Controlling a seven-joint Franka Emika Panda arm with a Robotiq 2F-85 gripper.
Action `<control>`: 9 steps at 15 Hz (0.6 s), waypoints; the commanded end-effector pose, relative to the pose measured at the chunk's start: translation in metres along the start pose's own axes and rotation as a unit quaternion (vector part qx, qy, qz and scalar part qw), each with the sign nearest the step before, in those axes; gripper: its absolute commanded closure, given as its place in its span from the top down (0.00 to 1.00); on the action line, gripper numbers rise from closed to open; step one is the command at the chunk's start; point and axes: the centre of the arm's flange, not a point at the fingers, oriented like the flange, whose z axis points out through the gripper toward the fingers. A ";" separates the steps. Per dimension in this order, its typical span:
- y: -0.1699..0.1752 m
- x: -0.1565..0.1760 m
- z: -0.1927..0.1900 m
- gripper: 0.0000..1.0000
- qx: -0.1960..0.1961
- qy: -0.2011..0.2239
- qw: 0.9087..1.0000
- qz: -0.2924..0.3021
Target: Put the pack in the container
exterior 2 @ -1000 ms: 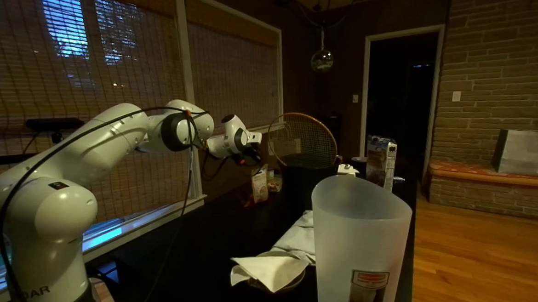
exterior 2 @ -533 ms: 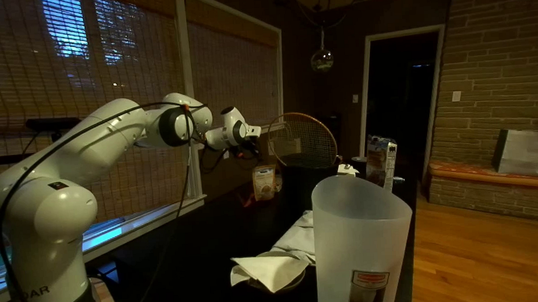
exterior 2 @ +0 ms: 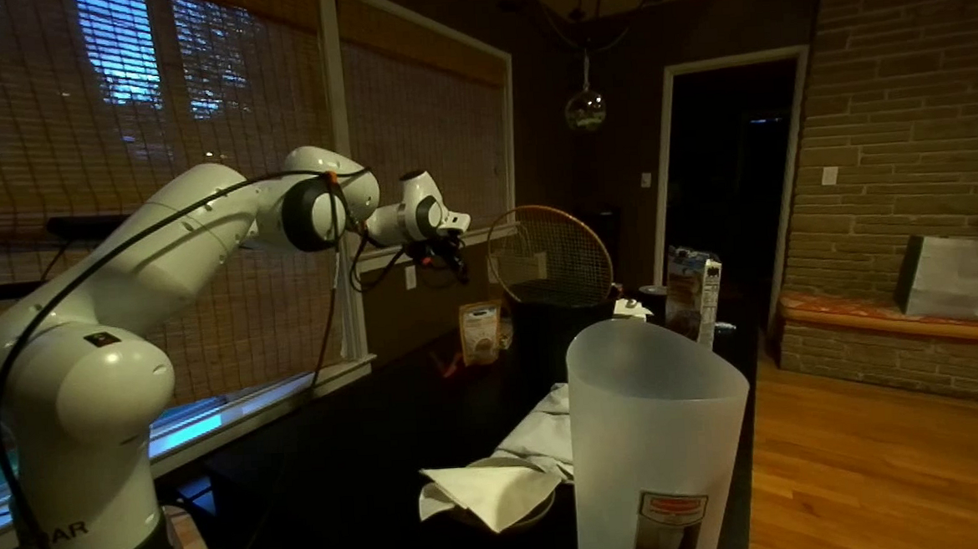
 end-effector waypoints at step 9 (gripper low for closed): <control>0.040 -0.002 0.098 0.59 0.012 0.012 1.000 0.014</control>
